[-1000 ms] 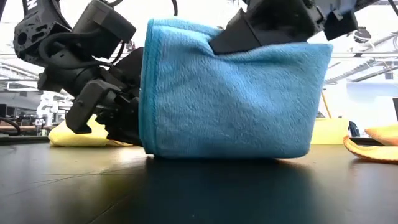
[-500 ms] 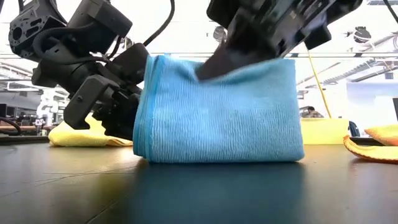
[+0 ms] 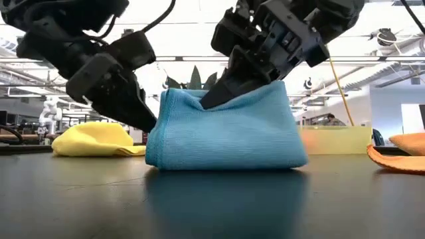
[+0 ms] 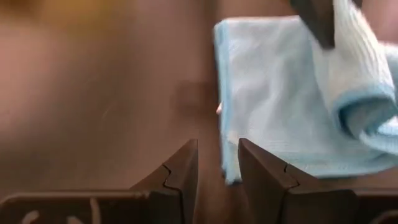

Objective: Fold microfiber towels
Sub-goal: Fold the blue microfiber cloth

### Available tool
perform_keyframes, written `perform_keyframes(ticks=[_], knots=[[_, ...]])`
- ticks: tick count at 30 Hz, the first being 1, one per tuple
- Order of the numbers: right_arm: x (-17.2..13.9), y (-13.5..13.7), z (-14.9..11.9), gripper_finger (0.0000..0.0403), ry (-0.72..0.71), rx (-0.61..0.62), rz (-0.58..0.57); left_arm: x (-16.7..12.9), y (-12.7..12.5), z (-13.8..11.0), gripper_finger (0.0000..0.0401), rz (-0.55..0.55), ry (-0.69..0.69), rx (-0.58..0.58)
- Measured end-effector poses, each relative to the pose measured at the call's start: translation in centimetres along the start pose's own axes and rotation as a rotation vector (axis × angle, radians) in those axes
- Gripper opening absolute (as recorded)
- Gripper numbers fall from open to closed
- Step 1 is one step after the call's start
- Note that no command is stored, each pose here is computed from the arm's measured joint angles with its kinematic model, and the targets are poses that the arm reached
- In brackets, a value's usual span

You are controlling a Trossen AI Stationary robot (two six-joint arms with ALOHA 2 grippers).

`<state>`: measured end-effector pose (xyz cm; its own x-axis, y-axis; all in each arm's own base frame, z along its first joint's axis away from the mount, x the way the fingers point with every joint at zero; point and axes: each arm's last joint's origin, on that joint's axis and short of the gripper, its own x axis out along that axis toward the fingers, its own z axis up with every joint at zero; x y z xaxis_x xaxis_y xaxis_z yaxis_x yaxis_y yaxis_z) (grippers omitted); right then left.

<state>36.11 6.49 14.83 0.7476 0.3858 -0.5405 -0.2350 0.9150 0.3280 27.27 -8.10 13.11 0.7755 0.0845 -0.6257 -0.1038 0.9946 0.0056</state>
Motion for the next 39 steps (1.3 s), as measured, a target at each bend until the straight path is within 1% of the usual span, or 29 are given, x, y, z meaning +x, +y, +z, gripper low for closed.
perform_keyframes(ticks=[3, 8, 11, 16, 23, 28, 35, 39], knots=[[-0.2, -0.6, 0.1, 0.0009, -0.004, 0.007, -0.014, -0.2, 0.1, -0.5, 0.0117, 0.068, 0.031, 0.004], [-0.5, -1.7, 0.3, 0.0009, -0.002, 0.023, -0.039, 0.9, 0.1, -1.6, 0.0117, 0.098, 0.076, 0.009], [-0.7, -2.3, 0.4, 0.0009, -0.005, 0.032, -0.038, 1.7, -0.1, -1.8, 0.0117, 0.082, 0.06, -0.004], [-0.8, -3.1, 0.4, 0.0009, -0.003, 0.028, -0.02, 2.6, -0.3, -2.2, 0.0117, 0.075, 0.038, 0.011], [0.3, -4.9, -0.9, 0.0009, 0.03, 0.045, -0.008, 2.7, -0.4, -2.2, 0.0117, 0.07, 0.025, 0.026], [0.0, -5.7, -0.7, 0.0009, 0.01, 0.054, -0.024, 2.7, -0.4, -2.1, 0.0117, 0.068, 0.02, 0.03], [-0.1, -6.1, -0.7, 0.0009, 0.007, 0.064, -0.032, 2.7, -0.4, -2.1, 0.0117, 0.065, 0.015, 0.034], [-0.1, -6.1, -0.7, 0.0009, 0.005, 0.032, -0.049, 2.8, -0.4, -2.1, 0.0117, 0.064, 0.012, 0.033]])
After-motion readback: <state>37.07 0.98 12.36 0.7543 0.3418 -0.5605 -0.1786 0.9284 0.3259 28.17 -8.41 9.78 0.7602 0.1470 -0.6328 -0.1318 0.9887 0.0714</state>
